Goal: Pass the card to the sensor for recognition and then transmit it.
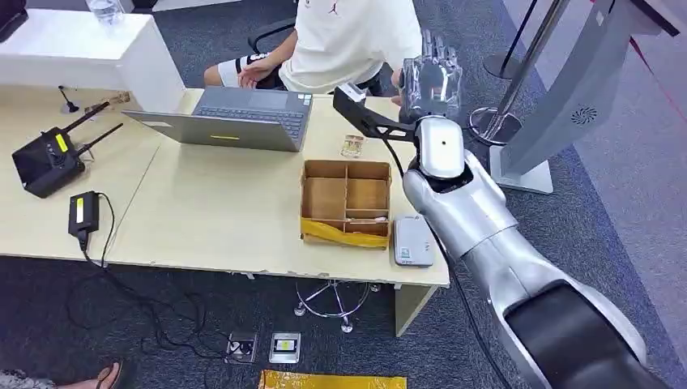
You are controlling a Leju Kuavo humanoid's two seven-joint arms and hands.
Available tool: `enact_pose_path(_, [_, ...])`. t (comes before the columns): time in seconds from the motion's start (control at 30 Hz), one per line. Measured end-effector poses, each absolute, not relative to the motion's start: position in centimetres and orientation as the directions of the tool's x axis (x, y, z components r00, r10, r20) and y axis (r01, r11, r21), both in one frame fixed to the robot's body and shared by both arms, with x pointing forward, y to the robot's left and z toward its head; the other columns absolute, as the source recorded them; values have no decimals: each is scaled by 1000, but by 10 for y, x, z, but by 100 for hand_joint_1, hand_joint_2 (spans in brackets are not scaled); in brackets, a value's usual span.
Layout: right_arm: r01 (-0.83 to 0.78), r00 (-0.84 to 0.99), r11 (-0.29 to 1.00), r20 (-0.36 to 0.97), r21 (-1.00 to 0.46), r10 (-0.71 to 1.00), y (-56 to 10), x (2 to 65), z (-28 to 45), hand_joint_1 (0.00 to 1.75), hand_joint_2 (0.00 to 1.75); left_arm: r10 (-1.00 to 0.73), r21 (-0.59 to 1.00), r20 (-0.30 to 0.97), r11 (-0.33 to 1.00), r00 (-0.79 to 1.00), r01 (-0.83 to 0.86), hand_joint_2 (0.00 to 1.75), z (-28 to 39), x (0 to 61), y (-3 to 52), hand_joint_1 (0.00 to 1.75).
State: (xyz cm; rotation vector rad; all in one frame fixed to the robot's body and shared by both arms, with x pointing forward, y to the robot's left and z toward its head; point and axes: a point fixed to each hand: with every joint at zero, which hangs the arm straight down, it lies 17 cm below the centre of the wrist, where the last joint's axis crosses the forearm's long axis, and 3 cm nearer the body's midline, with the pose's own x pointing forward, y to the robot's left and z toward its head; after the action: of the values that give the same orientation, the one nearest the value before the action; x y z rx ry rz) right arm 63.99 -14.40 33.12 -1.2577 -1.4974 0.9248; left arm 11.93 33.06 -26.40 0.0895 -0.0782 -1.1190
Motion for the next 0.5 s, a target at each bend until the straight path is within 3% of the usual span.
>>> enact_pose_path(0.13, [259,-4,135,139,-956,990,-151,644,327,175,175,-904,108,17,427,428,898,175,-264,118,330,0])
enact_pose_path(0.17, [259,0,126,131,-958,991,-152,644,327,145,175,-904,107,16,426,427,898,175,-264,118,330,0])
enact_pose_path(0.2, [258,6,118,123,-959,992,-154,645,326,0,175,-906,108,14,422,423,900,175,-264,117,331,0])
enact_pose_path(0.37, [294,5,98,104,-951,995,-159,646,330,0,175,-911,113,11,412,413,904,175,-265,117,331,0])
enact_pose_path(0.5, [424,-93,208,186,-881,978,-154,638,358,0,175,-908,118,8,416,418,902,175,-266,113,331,0])
